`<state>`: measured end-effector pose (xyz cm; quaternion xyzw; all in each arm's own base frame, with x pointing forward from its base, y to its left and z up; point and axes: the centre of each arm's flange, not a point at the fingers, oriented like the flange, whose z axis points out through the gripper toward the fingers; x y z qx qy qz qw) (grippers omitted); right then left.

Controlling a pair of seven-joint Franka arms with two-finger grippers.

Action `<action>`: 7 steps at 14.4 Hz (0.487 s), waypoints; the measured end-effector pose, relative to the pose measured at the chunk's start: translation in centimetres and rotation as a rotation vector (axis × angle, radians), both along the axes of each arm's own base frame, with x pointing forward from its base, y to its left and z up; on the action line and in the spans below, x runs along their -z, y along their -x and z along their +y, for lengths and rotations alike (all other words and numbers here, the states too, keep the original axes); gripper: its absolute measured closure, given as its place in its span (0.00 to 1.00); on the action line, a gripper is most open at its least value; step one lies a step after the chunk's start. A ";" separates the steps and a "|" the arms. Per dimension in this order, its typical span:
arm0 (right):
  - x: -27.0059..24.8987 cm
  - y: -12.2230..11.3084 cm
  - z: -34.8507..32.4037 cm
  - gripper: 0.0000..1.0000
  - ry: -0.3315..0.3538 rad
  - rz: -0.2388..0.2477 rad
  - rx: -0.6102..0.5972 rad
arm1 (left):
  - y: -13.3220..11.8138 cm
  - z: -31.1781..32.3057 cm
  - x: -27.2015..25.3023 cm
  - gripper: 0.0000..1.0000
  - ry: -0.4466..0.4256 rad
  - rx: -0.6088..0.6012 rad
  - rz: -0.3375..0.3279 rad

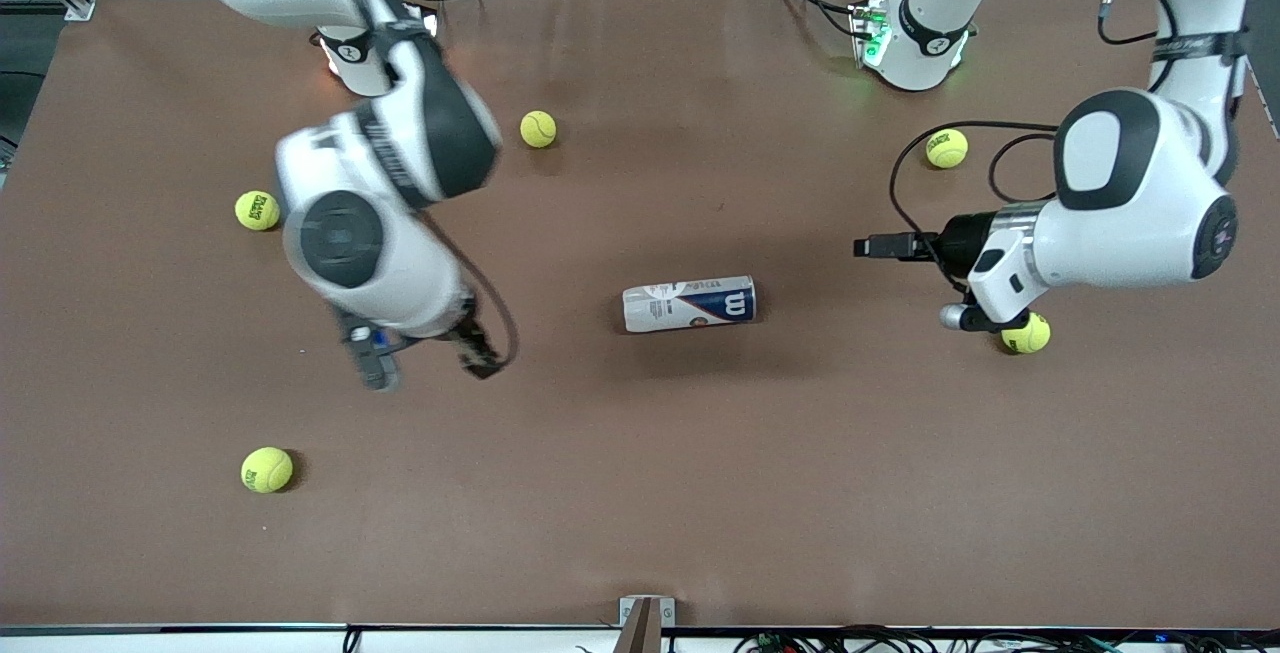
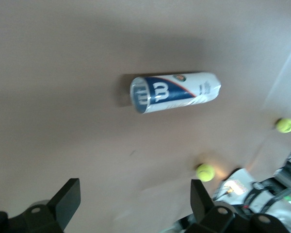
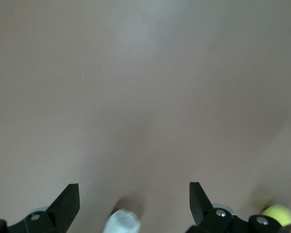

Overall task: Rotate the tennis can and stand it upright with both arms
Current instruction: 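Release the can with the right gripper while the left gripper approaches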

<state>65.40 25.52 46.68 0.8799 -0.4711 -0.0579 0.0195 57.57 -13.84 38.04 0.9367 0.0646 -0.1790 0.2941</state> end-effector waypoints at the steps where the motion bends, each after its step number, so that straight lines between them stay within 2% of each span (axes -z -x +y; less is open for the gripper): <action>1: -0.8 -0.1 -4.1 0.00 -0.014 0.008 -0.056 | 0.2 -0.3 1.3 0.00 0.051 -0.026 0.006; 5: -2.7 0.4 -18.9 0.00 -0.057 0.016 -0.261 | 2.2 -0.8 6.3 0.00 0.256 -0.142 0.008; 7: -3.0 0.7 -25.5 0.00 -0.061 0.012 -0.343 | 3.8 -0.7 9.2 0.00 0.332 -0.206 -0.024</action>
